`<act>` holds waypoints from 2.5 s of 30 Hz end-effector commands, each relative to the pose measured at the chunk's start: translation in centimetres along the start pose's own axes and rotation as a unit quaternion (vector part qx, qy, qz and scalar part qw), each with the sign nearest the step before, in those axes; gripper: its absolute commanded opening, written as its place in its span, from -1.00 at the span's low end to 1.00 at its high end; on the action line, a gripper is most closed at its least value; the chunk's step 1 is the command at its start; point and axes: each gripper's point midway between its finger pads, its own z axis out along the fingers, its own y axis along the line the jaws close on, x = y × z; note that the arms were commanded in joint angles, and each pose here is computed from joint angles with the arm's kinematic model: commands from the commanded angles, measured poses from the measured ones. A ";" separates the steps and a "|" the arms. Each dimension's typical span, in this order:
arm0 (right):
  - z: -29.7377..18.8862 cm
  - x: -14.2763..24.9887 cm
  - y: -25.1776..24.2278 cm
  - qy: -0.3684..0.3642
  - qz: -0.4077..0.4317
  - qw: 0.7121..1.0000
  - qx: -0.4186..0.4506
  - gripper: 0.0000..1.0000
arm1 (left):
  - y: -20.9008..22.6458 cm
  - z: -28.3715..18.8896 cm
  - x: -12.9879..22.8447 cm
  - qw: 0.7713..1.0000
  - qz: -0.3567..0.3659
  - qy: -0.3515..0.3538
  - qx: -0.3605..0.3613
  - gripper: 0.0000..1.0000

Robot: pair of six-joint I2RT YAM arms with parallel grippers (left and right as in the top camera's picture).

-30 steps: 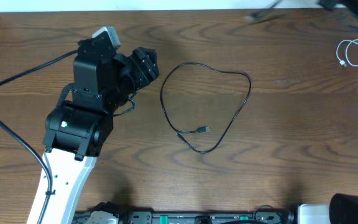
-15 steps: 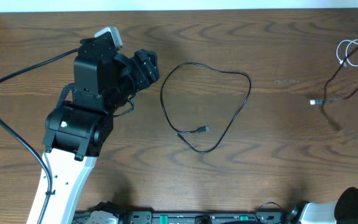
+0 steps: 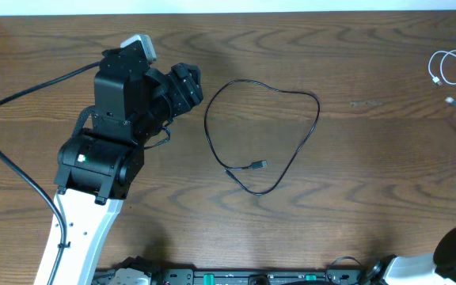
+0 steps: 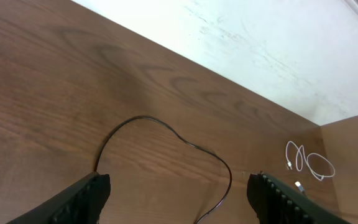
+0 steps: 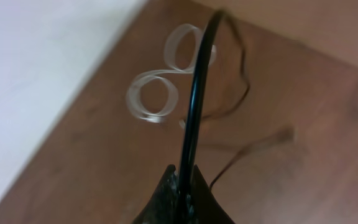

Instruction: Untangle cables

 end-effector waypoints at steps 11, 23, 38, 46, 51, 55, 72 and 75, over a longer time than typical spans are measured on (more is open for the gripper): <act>15.7 6.2 -10.2 0.150 0.079 0.969 0.182 -0.37 | 0.3 -0.5 0.3 1.000 0.009 0.008 -0.007 0.50; 17.9 8.8 -7.4 0.227 0.065 0.969 0.065 0.92 | 0.4 -0.5 0.4 1.000 0.008 0.010 -0.009 0.51; 6.5 13.5 12.0 0.252 -0.212 0.883 -0.333 0.85 | 0.9 -0.5 1.0 0.998 0.058 0.024 -0.018 0.50; 6.9 23.9 17.3 0.330 -0.335 0.816 -0.337 0.74 | 2.3 -0.7 2.6 0.993 0.096 0.059 -0.045 0.50; 8.2 30.5 20.4 0.363 -0.388 0.769 -0.356 0.61 | 3.1 -0.9 3.1 0.991 0.096 0.070 -0.061 0.51; 9.7 34.2 21.2 0.389 -0.397 0.749 -0.361 0.53 | 3.1 -0.9 3.2 0.991 0.095 0.072 -0.062 0.51; 11.1 44.6 23.7 0.460 -0.388 0.702 -0.380 -0.88 | 3.7 -0.7 3.8 0.990 0.094 0.084 -0.069 0.51; 11.1 44.0 23.6 0.458 -0.383 0.712 -0.370 -0.98 | 3.7 -0.7 3.8 0.990 0.094 0.084 -0.069 0.51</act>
